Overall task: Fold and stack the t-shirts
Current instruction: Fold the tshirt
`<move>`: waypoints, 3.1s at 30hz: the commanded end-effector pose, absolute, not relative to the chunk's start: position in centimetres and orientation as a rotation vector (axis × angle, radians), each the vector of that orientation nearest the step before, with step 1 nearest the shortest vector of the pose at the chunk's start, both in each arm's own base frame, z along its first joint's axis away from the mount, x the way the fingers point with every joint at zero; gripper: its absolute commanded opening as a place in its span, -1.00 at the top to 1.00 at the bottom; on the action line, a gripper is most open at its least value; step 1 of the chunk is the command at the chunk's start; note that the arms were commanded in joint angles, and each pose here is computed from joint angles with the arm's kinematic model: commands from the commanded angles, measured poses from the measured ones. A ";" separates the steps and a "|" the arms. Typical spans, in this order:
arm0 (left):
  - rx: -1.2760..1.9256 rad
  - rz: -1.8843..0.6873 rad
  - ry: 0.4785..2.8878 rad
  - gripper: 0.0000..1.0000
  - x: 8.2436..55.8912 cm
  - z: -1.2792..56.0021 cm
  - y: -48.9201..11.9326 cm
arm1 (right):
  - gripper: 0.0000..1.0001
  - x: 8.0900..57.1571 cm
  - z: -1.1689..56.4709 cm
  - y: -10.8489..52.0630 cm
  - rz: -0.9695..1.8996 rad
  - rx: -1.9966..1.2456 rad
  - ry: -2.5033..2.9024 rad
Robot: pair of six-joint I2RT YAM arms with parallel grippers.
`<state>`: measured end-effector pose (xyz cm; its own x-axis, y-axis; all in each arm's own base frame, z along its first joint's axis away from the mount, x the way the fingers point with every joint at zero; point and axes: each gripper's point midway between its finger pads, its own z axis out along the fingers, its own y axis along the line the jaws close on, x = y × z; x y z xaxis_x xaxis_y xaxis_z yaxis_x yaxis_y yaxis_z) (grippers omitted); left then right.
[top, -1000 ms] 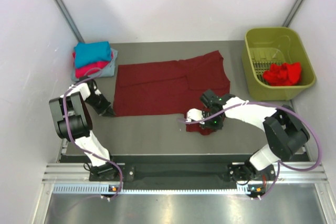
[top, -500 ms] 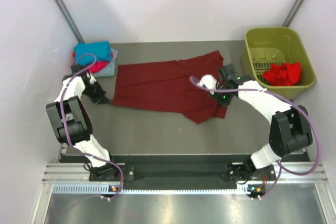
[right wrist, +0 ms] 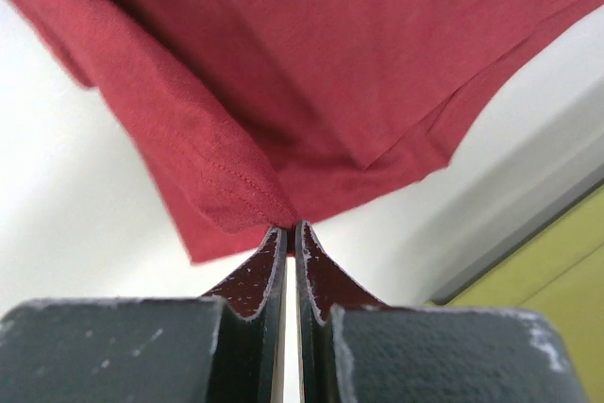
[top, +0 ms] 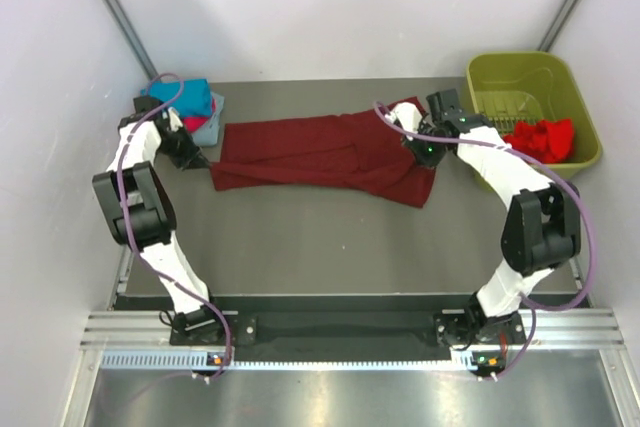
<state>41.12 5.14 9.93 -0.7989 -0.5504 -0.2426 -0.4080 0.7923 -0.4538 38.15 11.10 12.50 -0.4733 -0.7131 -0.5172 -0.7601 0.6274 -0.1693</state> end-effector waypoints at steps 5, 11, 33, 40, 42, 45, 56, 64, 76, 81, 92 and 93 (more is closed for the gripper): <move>-0.526 -0.541 2.585 1.00 45.9 10.6 3.8 | 1.00 44.5 15.5 10.9 0.058 -1.024 2.208; -0.401 -0.542 2.566 1.00 48.8 10.9 1.6 | 1.00 47.9 16.3 9.4 -0.001 -0.937 2.196; -0.423 -0.362 2.549 1.00 51.3 9.2 3.8 | 1.00 56.9 14.0 9.5 -0.075 -0.851 2.158; -0.419 -0.322 2.565 1.00 51.9 7.7 4.0 | 1.00 58.4 12.3 9.5 -0.091 -0.837 2.167; -0.413 -0.314 2.562 1.00 52.3 7.5 3.9 | 1.00 58.6 12.1 9.6 -0.095 -0.836 2.165; -0.413 -0.290 2.556 1.00 52.7 7.4 3.9 | 1.00 59.1 12.4 9.6 -0.105 -0.828 2.152; -0.388 -0.213 2.546 0.77 53.9 6.9 3.9 | 0.95 59.9 11.2 9.6 -0.149 -0.831 2.155; -0.388 -0.142 2.450 -0.40 53.7 12.4 4.0 | -0.28 59.6 16.7 12.4 -0.097 -0.742 2.065; -0.198 -0.649 2.536 -0.30 50.5 11.2 -8.1 | -0.28 53.5 13.7 21.2 0.343 -0.887 2.151; -0.170 -0.736 2.636 -0.22 49.1 7.2 -11.7 | -0.23 51.8 11.7 24.3 0.515 -0.897 2.193; -0.259 -0.697 2.744 -0.18 47.1 3.5 -11.2 | -0.22 47.7 6.4 27.1 0.698 -0.903 2.339; -0.263 -0.693 2.746 -0.18 47.1 3.4 -11.2 | -0.23 47.5 6.2 27.2 0.713 -0.897 2.347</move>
<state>47.51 -11.66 3.99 -0.9402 -0.2321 -0.2493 -0.0784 0.8597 -0.5048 49.11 25.47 7.26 -0.6057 -0.4516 -0.6551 -0.7153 0.6698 0.1996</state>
